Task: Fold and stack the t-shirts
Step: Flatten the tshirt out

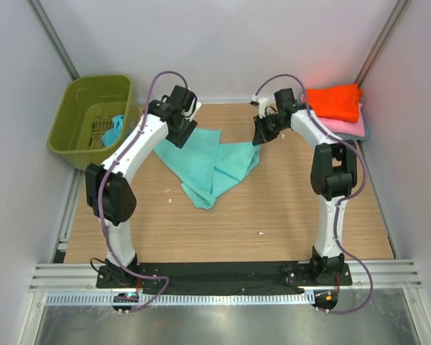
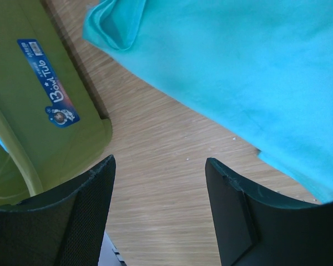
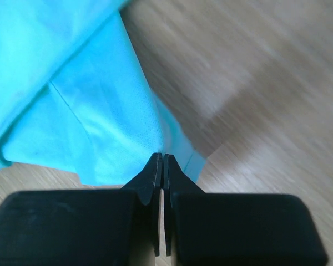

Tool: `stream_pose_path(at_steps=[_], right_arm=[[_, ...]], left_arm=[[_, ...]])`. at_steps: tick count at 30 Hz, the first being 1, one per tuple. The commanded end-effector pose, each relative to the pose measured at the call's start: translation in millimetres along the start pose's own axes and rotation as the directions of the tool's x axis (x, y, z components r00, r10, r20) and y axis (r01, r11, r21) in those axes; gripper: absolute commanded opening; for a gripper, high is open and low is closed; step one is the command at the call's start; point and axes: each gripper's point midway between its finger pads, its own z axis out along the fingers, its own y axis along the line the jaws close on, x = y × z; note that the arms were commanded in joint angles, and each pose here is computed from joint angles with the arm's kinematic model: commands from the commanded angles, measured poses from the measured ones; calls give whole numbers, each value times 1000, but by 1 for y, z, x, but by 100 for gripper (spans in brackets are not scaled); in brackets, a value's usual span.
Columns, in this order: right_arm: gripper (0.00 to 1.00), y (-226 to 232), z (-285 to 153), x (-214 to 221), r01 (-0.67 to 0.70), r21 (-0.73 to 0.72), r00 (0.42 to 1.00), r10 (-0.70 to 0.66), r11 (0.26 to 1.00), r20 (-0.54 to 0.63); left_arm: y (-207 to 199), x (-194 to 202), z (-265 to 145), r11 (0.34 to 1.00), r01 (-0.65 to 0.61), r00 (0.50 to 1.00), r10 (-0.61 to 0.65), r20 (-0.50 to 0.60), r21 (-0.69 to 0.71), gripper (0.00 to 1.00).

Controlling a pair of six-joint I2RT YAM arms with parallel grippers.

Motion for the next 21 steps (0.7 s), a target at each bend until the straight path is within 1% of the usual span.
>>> stream_pose_path(at_steps=[1,2,4,5,6,7,10,12,14,15,16,18,19,21], right_arm=[[2,26,-102,-98,221,172,941,-256,960,220],[1,38,-133,-124,257,217,909,-312,942,278],[2,52,-163,-143,283,251,880,-354,926,315],[1,66,-193,-165,301,287,841,-395,909,370],[1,74,-206,-171,306,296,828,-406,905,385],[1,90,-230,-188,329,325,786,-448,887,426],[1,130,-262,-202,376,338,725,-501,863,473],[2,162,-289,-208,412,356,665,-543,839,512],[1,178,-279,-197,436,319,675,-541,841,503],[2,188,-288,-192,446,325,658,-552,834,512],[1,183,-268,-180,439,296,699,-529,849,481],[1,181,-259,-171,418,282,730,-504,864,462],[1,182,-259,-170,415,276,733,-498,867,464],[1,192,-268,-179,414,273,709,-496,868,502]], left_arm=[[22,-27,-22,996,32,994,-24,106,-78,67],[26,-29,-24,995,38,993,-27,116,-92,67],[34,-34,-30,991,46,990,-29,137,-122,67],[36,-36,-32,990,51,989,-32,144,-129,67],[38,-37,-35,989,56,988,-34,151,-140,67],[41,-40,-38,987,66,986,-42,163,-148,67],[50,-42,-48,980,90,981,-57,187,-176,67],[54,-43,-53,977,102,977,-63,203,-188,67],[57,-42,-59,974,112,974,-69,214,-195,67],[57,-42,-60,974,111,975,-68,214,-197,67],[58,-41,-62,974,113,974,-69,217,-197,67],[56,-37,-60,975,109,976,-67,209,-195,67],[57,-37,-62,975,110,975,-68,212,-194,67],[56,-36,-62,976,110,975,-69,212,-189,67]])
